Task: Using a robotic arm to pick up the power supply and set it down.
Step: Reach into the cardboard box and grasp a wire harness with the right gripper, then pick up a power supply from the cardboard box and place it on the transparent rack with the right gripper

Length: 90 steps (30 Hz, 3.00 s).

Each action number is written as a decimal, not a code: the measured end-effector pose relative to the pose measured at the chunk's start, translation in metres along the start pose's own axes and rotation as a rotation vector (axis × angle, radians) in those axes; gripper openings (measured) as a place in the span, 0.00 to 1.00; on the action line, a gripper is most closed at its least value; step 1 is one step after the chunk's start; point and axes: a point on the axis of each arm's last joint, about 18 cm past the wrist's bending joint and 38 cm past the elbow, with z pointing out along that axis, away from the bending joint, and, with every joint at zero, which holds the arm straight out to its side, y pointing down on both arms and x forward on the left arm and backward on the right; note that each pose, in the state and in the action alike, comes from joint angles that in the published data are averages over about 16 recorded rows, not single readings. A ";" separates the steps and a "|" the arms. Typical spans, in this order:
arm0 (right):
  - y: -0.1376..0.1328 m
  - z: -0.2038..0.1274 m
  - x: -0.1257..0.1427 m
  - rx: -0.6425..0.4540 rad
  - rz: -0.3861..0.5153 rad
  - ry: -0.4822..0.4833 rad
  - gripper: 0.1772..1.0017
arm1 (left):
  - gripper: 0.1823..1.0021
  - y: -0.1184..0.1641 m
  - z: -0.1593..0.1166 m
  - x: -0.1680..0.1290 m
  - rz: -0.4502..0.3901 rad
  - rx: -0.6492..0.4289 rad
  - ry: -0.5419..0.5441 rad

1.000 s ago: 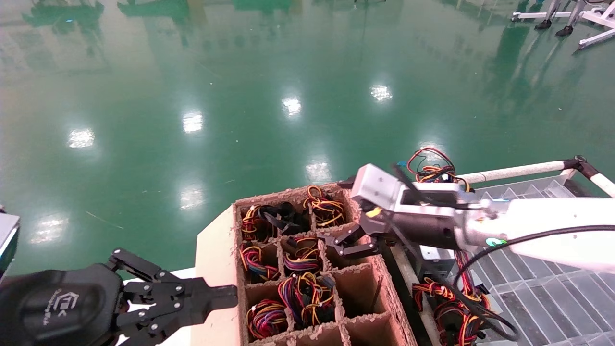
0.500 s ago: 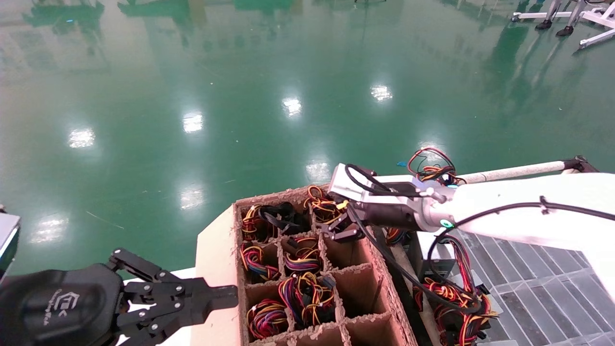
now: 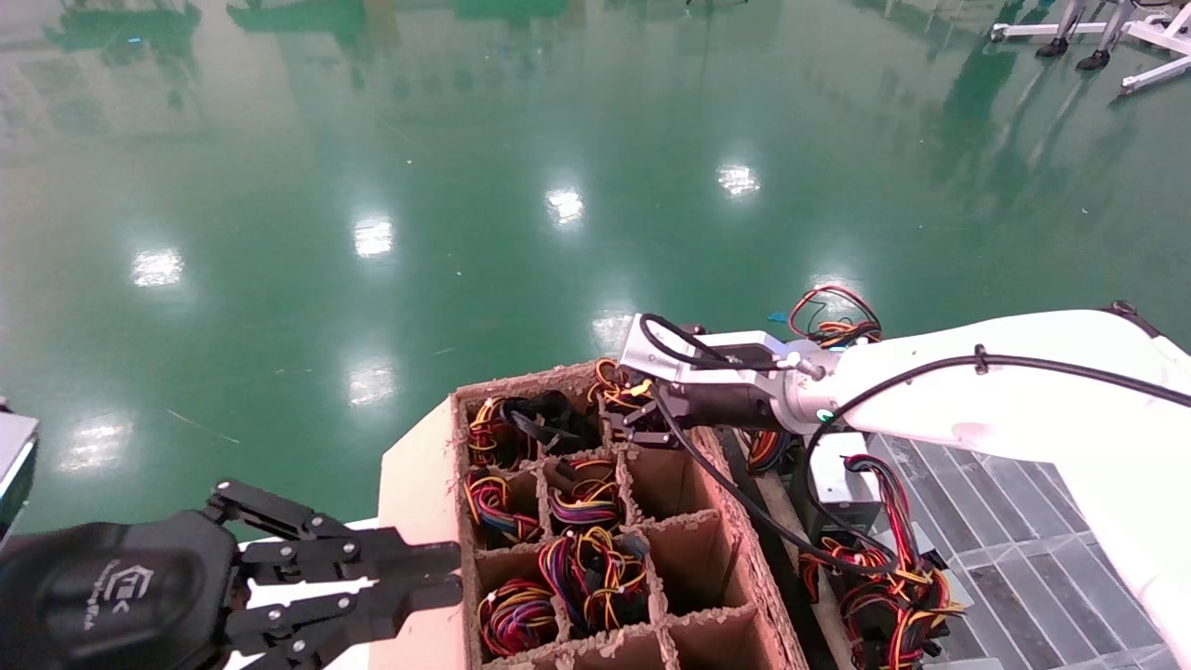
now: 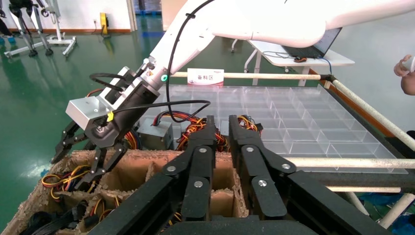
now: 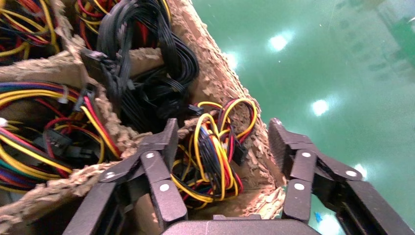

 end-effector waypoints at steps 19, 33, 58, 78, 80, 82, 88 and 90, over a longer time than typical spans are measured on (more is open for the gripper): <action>0.018 0.007 0.002 -0.033 0.038 -0.017 0.22 | 0.42 0.000 0.000 0.000 0.000 0.000 0.000; 0.013 -0.011 0.019 0.012 0.071 -0.010 0.06 | 0.80 0.000 0.000 0.000 0.000 0.000 0.000; -0.055 -0.150 0.103 0.281 0.066 0.165 0.04 | 1.00 0.000 0.000 0.000 0.000 0.000 0.000; -0.040 -0.332 0.154 0.179 0.020 0.447 0.04 | 1.00 0.000 0.000 0.000 0.000 0.000 0.000; -0.032 -0.344 0.155 0.151 0.023 0.461 0.04 | 1.00 0.000 0.000 0.000 0.000 0.000 0.000; -0.022 -0.354 0.155 0.123 0.028 0.470 0.04 | 1.00 0.000 0.000 0.000 0.000 0.000 0.000; 0.012 -0.368 0.148 0.041 0.058 0.460 0.04 | 1.00 0.000 0.000 0.000 0.000 0.000 0.000; 0.023 -0.367 0.144 0.016 0.069 0.448 0.04 | 1.00 0.000 0.000 0.000 0.000 0.000 0.000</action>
